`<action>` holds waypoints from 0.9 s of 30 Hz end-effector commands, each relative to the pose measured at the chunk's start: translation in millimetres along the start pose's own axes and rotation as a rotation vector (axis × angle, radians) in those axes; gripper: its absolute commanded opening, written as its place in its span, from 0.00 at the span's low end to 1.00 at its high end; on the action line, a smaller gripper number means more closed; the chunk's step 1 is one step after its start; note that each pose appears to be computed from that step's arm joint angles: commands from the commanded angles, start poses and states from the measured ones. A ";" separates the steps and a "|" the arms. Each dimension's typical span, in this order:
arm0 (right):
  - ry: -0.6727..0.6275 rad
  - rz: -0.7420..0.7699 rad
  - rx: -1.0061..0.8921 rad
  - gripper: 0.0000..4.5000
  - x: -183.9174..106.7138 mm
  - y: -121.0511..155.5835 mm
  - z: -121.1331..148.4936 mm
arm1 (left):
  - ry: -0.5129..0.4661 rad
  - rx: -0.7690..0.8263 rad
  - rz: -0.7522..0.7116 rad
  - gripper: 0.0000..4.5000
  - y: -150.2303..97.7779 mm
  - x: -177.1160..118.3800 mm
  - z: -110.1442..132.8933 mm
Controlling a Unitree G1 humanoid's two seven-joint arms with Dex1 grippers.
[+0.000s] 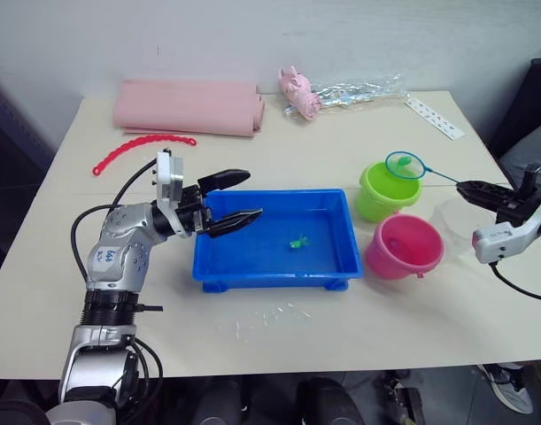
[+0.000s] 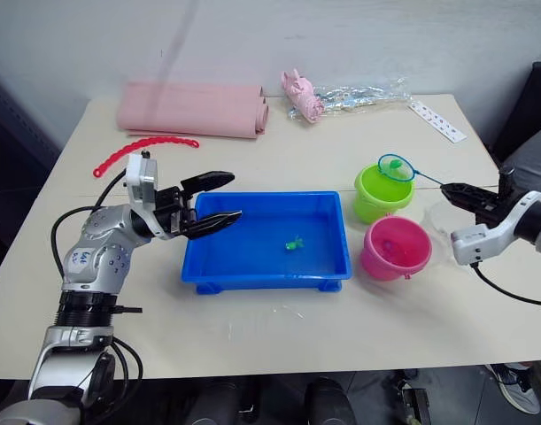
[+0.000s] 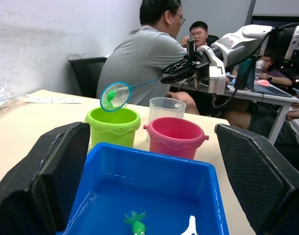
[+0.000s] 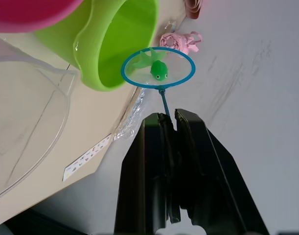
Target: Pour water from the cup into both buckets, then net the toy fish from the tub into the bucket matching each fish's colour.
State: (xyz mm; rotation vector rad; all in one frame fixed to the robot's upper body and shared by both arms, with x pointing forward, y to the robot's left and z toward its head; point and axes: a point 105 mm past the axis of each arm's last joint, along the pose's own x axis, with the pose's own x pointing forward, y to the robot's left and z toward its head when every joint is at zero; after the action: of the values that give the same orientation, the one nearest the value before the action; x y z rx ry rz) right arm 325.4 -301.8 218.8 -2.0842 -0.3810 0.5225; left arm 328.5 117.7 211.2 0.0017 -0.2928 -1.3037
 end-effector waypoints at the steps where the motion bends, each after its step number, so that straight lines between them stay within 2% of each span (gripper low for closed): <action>1: 0.038 -0.076 -0.002 0.00 -3.0 -18.0 -9.0 | -0.012 0.058 -0.003 0.99 1.5 0.7 12.0; 5: 0.005 -0.050 0.008 0.00 -2.1 -8.6 0.3 | -0.010 0.052 -0.015 0.99 -3.4 2.5 11.5; 9: 0.078 -0.081 0.023 0.00 -6.4 -13.1 -13.6 | 0.007 0.050 -0.003 0.99 -3.2 -5.0 10.5; 13: -0.007 -0.065 0.038 0.00 -2.6 -7.3 6.9 | 0.010 0.050 0.002 0.99 -2.6 -6.4 9.4; 19: 0.077 -0.153 0.114 0.00 -8.2 -23.0 -10.2 | 0.000 0.049 0.003 0.99 -4.1 -2.5 8.7; 23: 0.070 -0.273 0.368 0.00 -15.1 -44.1 -16.7 | 0.013 0.056 0.003 0.99 -5.5 -10.6 10.0; 27: -0.132 -0.266 0.708 0.00 -14.1 -64.4 3.1 | 0.041 0.070 0.000 0.99 -6.8 -25.7 15.8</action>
State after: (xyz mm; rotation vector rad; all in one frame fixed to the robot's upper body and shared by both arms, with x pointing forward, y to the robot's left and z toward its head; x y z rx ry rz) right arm 314.7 -284.2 256.9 -1.4388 -0.4092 0.4775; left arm 319.7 136.9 206.7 0.0651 -0.2502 -1.2833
